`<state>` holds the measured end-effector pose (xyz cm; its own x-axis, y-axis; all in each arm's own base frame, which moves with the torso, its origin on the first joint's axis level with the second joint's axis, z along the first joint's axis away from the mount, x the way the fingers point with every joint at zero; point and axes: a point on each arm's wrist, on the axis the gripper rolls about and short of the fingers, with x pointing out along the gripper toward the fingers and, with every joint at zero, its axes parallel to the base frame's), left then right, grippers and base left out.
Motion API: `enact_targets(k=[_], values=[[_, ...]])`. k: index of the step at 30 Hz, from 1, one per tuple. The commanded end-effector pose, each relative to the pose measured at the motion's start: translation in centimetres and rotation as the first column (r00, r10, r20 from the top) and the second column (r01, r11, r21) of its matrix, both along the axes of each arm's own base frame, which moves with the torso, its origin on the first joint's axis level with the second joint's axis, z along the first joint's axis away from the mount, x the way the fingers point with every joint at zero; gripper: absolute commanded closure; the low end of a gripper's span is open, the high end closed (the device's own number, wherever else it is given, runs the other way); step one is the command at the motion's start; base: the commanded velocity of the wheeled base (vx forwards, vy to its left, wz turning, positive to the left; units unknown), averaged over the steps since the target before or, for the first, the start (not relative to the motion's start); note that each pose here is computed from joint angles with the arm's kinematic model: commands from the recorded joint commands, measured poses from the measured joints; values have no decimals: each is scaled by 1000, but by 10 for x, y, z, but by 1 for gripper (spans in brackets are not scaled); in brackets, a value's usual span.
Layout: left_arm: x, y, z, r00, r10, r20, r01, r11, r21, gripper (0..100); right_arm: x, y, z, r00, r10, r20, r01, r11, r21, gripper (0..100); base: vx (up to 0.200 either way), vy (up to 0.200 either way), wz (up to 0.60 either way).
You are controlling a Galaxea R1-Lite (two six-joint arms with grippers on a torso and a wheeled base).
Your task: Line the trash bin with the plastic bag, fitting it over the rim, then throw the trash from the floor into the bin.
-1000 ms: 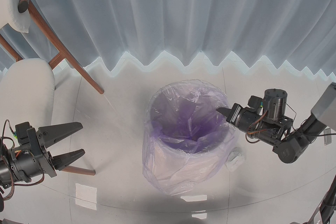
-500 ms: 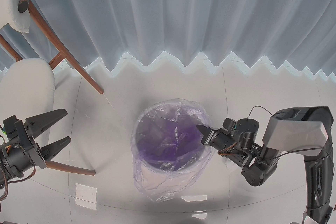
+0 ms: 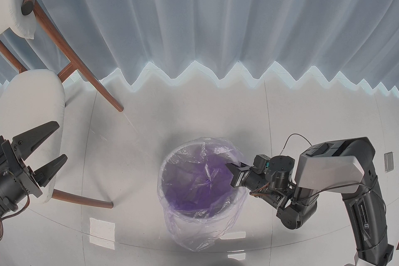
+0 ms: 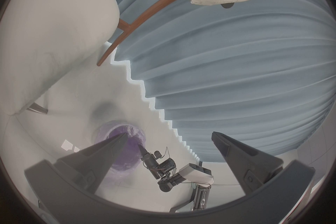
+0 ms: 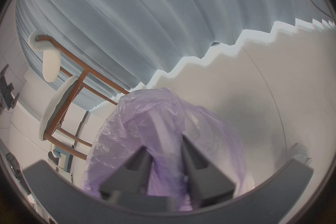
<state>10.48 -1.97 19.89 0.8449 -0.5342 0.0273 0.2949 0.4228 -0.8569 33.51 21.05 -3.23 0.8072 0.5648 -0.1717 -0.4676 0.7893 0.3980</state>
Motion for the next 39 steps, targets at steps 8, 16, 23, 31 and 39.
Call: enact_targets(k=[8, 16, 23, 31, 39], values=[[-9, 3, -1, 999, 16, 28, -16, 1000, -2, 0, -2, 4, -12, 1000, 5, 12, -5, 999, -42, 0, 0, 0, 0], [-11, 3, 0, 999, 22, 39, -22, 1000, -4, 0, -1, 2, 22, 993, 11, 116, -4, 998, -59, 0, 0, 0, 0], [-13, 3, 0, 999, 11, 43, -11, 1000, -3, 0, -12, -5, 68, 967, 32, 252, -4, 994, -108, 0, 0, 0, 0], [-13, 3, 0, 997, 23, 70, -26, 999, 42, 0, -23, -34, 97, 957, -11, 290, 50, 990, -128, 0, 0, 0, 0], [-28, 6, 1, 985, 77, 155, -94, 989, 110, 0, -92, -125, 139, 957, -118, 263, 161, 976, -146, 0, 0, 0, 0]])
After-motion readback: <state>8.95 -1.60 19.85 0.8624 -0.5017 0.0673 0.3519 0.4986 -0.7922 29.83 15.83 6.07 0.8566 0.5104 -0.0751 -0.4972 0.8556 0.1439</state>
